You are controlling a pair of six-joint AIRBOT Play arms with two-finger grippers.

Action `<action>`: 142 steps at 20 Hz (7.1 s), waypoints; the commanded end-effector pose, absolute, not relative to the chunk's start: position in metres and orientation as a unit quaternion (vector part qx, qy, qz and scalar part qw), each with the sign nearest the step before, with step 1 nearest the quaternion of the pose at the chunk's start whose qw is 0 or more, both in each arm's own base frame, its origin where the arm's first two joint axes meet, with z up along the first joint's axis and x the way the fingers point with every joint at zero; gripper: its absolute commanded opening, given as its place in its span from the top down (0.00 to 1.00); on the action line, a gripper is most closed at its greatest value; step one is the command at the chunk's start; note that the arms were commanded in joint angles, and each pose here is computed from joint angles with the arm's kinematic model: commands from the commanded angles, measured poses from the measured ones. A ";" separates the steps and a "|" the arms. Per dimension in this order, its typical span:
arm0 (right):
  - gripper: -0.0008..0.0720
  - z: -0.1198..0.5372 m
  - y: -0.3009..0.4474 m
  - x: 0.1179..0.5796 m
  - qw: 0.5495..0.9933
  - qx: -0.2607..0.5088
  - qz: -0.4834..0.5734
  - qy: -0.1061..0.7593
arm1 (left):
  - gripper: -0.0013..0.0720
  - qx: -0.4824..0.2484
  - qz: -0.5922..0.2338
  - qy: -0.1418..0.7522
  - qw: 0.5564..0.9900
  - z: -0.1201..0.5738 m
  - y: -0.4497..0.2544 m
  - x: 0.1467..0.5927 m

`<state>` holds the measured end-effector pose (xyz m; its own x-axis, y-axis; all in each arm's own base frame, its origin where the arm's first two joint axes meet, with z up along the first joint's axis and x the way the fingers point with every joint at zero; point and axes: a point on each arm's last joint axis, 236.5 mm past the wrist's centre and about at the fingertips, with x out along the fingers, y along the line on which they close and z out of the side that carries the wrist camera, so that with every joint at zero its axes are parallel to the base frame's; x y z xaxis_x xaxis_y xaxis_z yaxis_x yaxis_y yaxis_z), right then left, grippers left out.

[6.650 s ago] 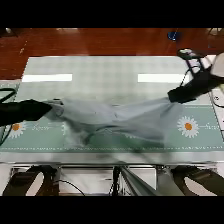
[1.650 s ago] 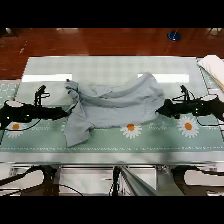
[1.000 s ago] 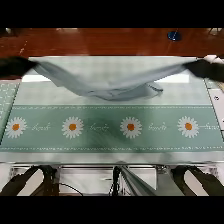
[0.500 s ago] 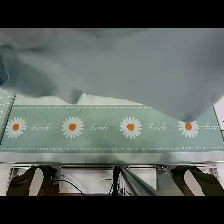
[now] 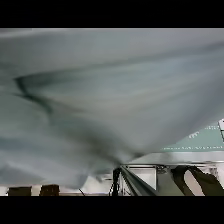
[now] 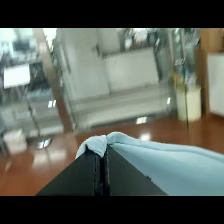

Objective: Fold the shirts.

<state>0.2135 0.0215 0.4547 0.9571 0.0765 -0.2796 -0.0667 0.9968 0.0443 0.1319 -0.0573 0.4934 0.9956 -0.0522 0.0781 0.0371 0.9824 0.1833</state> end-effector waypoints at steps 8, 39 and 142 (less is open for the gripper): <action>0.96 0.230 0.008 0.326 0.856 0.080 0.077 0.505 | 0.95 -0.103 -0.064 0.287 0.950 0.247 -0.012 0.267; 0.96 -0.017 -0.004 0.603 0.905 0.012 0.002 0.425 | 0.95 -0.001 -0.076 0.353 0.933 -0.002 -0.021 0.533; 0.61 -0.119 0.006 0.259 0.588 0.304 0.056 0.748 | 0.94 -0.228 -0.173 0.710 0.643 -0.113 -0.072 0.202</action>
